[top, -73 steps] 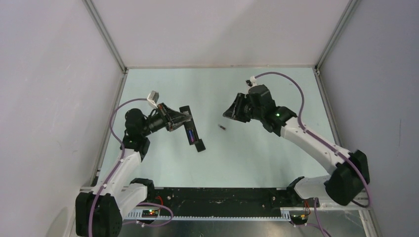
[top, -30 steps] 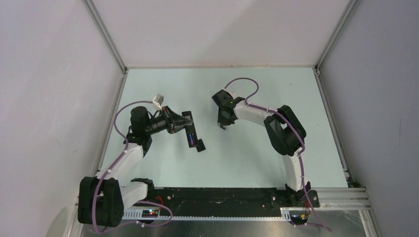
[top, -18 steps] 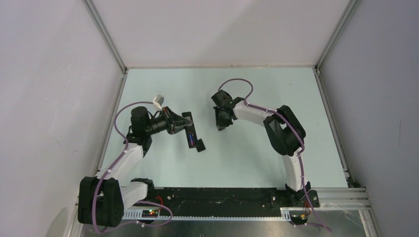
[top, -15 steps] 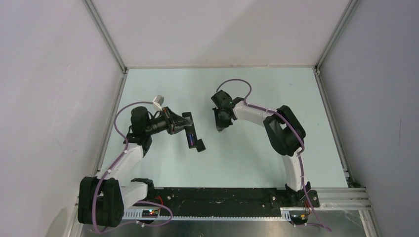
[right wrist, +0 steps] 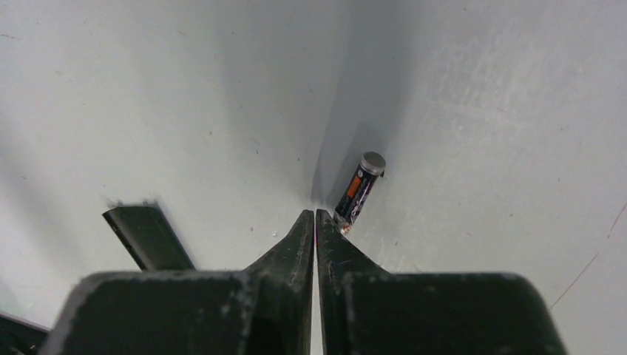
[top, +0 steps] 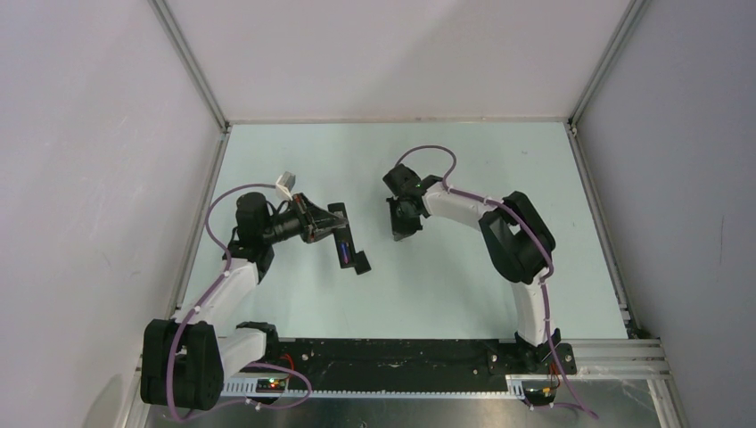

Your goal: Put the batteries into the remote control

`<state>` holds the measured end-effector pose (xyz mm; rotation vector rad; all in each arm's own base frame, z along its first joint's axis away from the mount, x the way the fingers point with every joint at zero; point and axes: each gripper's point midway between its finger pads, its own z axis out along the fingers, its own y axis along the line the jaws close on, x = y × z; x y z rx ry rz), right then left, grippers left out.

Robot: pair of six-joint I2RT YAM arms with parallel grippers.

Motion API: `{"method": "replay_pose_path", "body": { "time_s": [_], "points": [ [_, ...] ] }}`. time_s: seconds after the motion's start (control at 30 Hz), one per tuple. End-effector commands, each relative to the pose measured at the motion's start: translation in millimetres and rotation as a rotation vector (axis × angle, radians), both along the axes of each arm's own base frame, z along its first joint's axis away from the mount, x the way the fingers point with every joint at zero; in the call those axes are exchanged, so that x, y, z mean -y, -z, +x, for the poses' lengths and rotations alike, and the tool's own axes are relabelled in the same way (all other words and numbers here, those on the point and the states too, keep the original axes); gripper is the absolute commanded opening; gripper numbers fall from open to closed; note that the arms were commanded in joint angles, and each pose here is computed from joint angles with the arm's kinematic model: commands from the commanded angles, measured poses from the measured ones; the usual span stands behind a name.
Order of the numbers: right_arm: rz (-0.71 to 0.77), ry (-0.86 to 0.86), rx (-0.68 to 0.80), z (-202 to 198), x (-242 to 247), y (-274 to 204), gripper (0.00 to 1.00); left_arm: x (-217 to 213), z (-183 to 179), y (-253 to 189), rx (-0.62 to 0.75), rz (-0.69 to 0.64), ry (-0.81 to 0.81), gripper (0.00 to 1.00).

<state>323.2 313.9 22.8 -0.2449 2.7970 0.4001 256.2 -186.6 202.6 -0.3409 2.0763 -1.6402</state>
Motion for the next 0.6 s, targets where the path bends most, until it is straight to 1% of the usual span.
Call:
{"method": "replay_pose_path", "body": {
  "time_s": [0.0,0.1,0.13,0.17,0.2,0.23,0.27,0.33,0.37,0.47,0.57],
  "points": [
    [0.067,0.069,0.045,3,-5,-46,0.08,-2,-2,-6,0.057,0.007,0.010,0.00],
    [0.088,0.079,0.061,3,-8,-56,0.16,-2,-2,-6,0.055,0.009,0.010,0.00],
    [0.091,0.086,0.074,4,-7,-61,0.21,-2,-3,-6,0.055,0.009,0.010,0.00],
    [0.093,0.096,0.082,5,-6,-65,0.24,-3,-2,-6,0.055,0.010,0.009,0.00],
    [0.076,0.116,0.095,8,-2,-65,0.33,-3,-2,-5,0.055,0.010,0.009,0.00],
    [0.065,0.128,0.106,10,1,-67,0.37,-3,-3,-5,0.055,0.010,0.010,0.00],
    [0.031,0.157,0.118,12,8,-65,0.44,-3,-3,-5,0.054,0.011,0.010,0.00],
    [-0.014,0.192,0.124,15,16,-60,0.52,-3,-3,-4,0.052,0.012,0.010,0.00],
    [-0.072,0.220,0.130,17,24,-52,0.57,-3,-3,-3,0.051,0.015,0.011,0.00],
    [-0.109,0.227,0.136,18,21,-45,0.58,-3,-3,-1,0.048,0.017,0.011,0.00],
    [-0.135,0.243,0.128,20,19,-39,0.55,-3,-2,0,0.045,0.018,0.011,0.00]
  ]
}}
